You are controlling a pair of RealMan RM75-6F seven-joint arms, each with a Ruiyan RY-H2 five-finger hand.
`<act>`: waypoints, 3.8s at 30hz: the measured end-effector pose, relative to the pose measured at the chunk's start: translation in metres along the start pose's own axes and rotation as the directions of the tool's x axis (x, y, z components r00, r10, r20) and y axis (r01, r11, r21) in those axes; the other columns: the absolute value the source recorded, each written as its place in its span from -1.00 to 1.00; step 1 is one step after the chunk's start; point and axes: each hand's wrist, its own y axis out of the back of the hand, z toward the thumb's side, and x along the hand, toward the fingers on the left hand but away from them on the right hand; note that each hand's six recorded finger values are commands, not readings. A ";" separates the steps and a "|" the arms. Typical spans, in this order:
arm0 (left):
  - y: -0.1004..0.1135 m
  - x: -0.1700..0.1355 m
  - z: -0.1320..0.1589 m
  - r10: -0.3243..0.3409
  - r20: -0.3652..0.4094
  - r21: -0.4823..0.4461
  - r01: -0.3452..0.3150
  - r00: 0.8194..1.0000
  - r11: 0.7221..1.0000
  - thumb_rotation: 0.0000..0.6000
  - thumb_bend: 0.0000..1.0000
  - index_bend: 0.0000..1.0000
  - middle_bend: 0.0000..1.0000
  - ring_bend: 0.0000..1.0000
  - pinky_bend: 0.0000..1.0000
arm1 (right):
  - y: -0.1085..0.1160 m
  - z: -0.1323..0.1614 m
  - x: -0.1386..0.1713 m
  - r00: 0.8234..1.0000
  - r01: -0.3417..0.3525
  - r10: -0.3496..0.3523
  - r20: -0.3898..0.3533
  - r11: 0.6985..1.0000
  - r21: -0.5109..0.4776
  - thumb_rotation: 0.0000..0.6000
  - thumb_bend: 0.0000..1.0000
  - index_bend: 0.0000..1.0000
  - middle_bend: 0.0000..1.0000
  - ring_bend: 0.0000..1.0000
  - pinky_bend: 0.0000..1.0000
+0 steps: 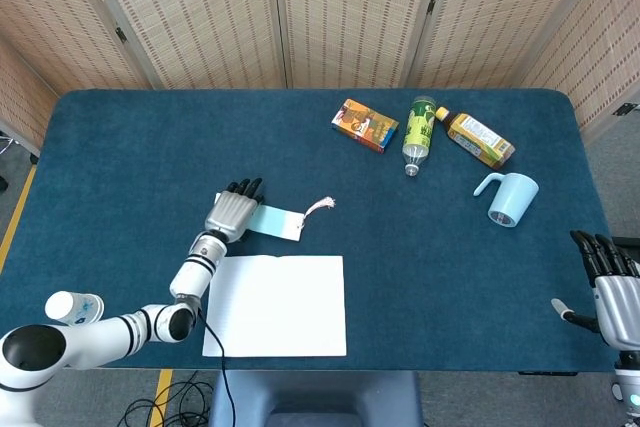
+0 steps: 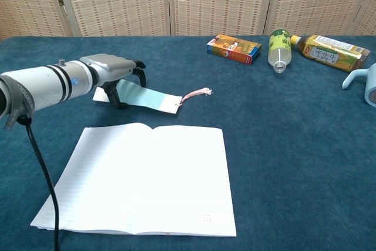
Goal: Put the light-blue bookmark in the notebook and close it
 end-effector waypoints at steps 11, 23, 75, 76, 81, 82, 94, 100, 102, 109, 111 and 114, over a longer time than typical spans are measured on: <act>0.046 -0.030 0.031 0.083 0.192 -0.065 -0.072 0.978 0.995 1.00 -0.30 -0.33 -0.97 -1.00 -0.68 | 0.001 0.003 0.000 1.000 0.006 -0.006 -0.009 1.000 -0.002 1.00 -0.86 -1.00 -0.78 -0.81 -0.66; 0.074 -0.105 0.091 0.146 0.536 -0.015 -0.164 0.831 0.986 1.00 -0.30 -0.32 -0.97 -1.00 -0.68 | 0.003 0.004 0.005 1.000 0.012 -0.012 -0.010 1.000 -0.003 1.00 -0.86 -1.00 -0.78 -0.81 -0.66; 0.001 -0.121 0.103 -0.128 0.669 0.447 -0.259 0.732 0.856 1.00 -0.30 -0.45 -1.00 -1.00 -0.74 | 0.003 0.006 0.014 1.000 0.016 -0.016 0.008 1.000 -0.008 1.00 -0.86 -1.00 -0.78 -0.81 -0.66; 0.001 -0.120 0.102 -0.128 0.667 0.453 -0.263 0.734 0.852 1.00 -0.30 -0.48 -1.00 -1.00 -0.74 | 0.003 0.007 0.014 1.000 0.016 -0.016 0.008 1.000 -0.009 1.00 -0.86 -1.00 -0.78 -0.81 -0.66; 0.000 -0.120 0.098 -0.129 0.649 0.472 -0.264 0.750 0.841 1.00 -0.30 -0.62 -1.00 -1.00 -0.74 | 0.003 0.007 0.014 1.000 0.017 -0.017 0.004 1.000 -0.010 1.00 -0.86 -1.00 -0.78 -0.81 -0.66; -0.001 -0.120 0.097 -0.129 0.646 0.474 -0.262 0.753 0.841 1.00 -0.30 -0.69 -1.00 -1.00 -0.74 | 0.003 0.008 0.014 1.000 0.017 -0.017 0.003 1.000 -0.010 1.00 -0.86 -1.00 -0.78 -0.81 -0.66; 0.002 -0.118 0.072 -0.109 0.560 0.432 -0.177 0.822 0.884 1.00 -0.30 -0.65 -1.00 -1.00 -0.74 | 0.003 0.011 0.013 1.000 0.019 -0.019 -0.009 1.000 -0.011 1.00 -0.86 -1.00 -0.78 -0.81 -0.66; 0.001 -0.119 0.044 -0.109 0.489 0.412 -0.119 0.865 0.903 1.00 -0.30 -0.54 -1.00 -1.00 -0.74 | 0.002 0.014 0.011 1.000 0.018 -0.018 -0.019 1.000 -0.013 1.00 -0.86 -1.00 -0.78 -0.81 -0.66; -0.002 -0.122 0.036 -0.117 0.471 0.409 -0.099 0.874 0.907 1.00 -0.30 -0.52 -1.00 -1.00 -0.74 | 0.002 0.014 0.011 1.000 0.018 -0.018 -0.022 1.000 -0.013 1.00 -0.86 -1.00 -0.78 -0.81 -0.66; -0.019 -0.133 0.024 -0.160 0.445 0.424 -0.050 0.881 0.905 1.00 -0.30 -0.49 -1.00 -1.00 -0.74 | 0.001 0.016 0.011 0.999 0.015 -0.015 -0.030 1.000 -0.015 1.00 -0.86 -1.00 -0.78 -0.81 -0.66; -0.022 -0.133 0.024 -0.167 0.441 0.427 -0.043 0.882 0.903 1.00 -0.30 -0.49 -1.00 -1.00 -0.74 | 0.001 0.017 0.012 0.999 0.016 -0.016 -0.031 1.000 -0.016 1.00 -0.86 -1.00 -0.78 -0.81 -0.66; -0.026 -0.132 0.023 -0.173 0.431 0.426 -0.031 0.886 0.904 1.00 -0.30 -0.50 -1.00 -1.00 -0.74 | 0.002 0.016 0.012 0.999 0.018 -0.019 -0.029 1.000 -0.015 1.00 -0.86 -1.00 -0.78 -0.81 -0.66</act>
